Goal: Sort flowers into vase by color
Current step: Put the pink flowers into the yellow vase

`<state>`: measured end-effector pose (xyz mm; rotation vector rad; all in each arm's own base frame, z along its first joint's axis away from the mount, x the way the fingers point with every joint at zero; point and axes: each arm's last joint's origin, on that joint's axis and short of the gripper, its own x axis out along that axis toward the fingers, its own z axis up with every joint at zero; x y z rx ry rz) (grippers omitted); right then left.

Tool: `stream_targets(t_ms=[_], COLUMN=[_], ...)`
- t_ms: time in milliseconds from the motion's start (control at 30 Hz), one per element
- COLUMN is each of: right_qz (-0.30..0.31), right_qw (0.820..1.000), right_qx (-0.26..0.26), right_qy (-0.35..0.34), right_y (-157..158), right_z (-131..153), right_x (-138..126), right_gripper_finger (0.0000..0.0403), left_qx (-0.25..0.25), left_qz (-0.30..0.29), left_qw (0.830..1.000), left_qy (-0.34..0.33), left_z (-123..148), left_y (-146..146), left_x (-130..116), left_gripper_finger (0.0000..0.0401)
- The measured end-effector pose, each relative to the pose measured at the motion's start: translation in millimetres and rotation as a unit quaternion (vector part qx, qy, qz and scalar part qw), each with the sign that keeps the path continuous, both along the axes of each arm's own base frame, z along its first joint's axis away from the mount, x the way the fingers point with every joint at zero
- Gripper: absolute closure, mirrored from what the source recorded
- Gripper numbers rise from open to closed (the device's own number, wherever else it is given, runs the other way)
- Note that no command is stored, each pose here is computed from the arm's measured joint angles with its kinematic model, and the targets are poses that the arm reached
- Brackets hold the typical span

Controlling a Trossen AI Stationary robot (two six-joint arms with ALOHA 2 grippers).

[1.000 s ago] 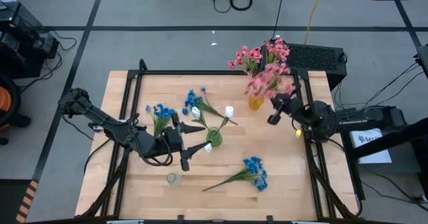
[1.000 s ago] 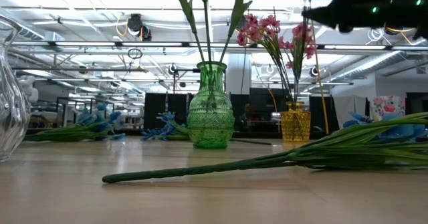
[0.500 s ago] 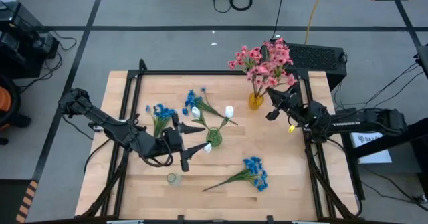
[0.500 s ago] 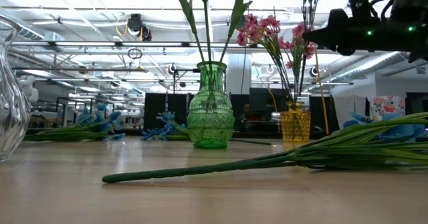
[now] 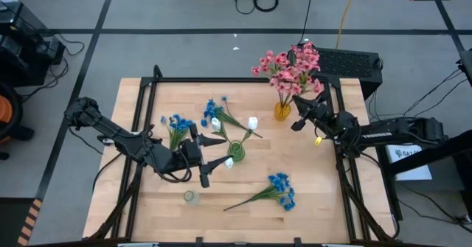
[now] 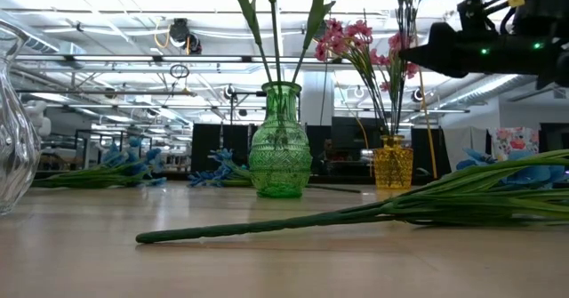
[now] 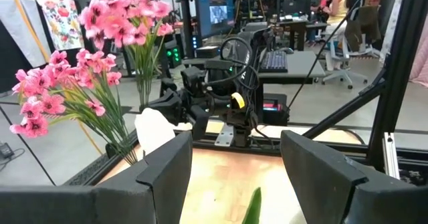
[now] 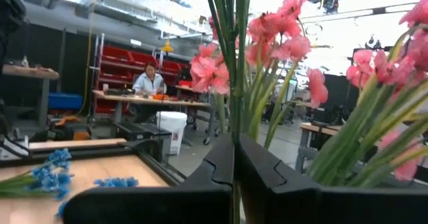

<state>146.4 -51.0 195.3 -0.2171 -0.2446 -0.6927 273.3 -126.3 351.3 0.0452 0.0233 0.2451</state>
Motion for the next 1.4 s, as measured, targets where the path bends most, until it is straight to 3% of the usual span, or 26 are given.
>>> stream_targets(t_ms=[1400], right_qz=[-0.035], right_qw=[0.995], right_qx=[0.039], right_qy=[0.081], right_y=[-17.2], right_z=[-30.1], right_x=[12.1], right_gripper_finger=[0.0391], left_qx=[0.001], left_qz=[0.0], left_qw=[1.0], left_qy=[0.001], left_z=[-0.2], left_y=[0.0], left_x=[0.0], left_gripper_finger=[0.0166])
